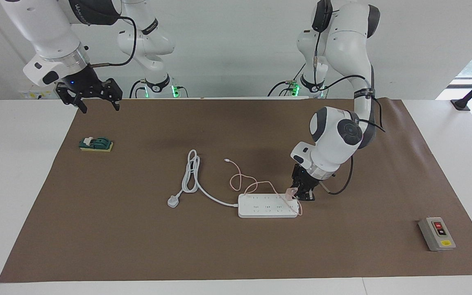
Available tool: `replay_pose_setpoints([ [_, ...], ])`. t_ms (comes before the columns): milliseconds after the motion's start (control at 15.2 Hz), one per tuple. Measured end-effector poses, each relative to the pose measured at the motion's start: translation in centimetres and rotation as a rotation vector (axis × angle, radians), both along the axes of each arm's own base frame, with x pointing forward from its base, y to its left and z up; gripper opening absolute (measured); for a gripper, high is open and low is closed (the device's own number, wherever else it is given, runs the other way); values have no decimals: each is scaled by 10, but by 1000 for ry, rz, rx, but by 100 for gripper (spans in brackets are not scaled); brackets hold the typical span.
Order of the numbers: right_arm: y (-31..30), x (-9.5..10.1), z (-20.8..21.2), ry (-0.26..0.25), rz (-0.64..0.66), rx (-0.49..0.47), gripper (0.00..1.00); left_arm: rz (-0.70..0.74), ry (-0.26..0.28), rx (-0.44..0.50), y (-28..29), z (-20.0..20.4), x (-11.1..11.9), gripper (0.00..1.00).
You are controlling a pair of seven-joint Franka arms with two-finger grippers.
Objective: Plug charger into power strip
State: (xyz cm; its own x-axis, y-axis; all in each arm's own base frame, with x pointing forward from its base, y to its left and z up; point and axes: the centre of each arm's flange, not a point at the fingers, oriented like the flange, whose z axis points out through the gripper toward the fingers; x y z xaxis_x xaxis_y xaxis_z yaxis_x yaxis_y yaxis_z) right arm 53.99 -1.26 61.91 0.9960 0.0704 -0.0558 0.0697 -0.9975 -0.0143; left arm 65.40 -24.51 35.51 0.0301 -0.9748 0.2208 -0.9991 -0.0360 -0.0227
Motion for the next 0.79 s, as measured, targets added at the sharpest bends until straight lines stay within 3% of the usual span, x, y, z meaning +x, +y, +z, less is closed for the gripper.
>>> replay_pose_setpoints([
  [789,0,0,0,0,0,0,100,-11,-28,20,1,0,2,32],
])
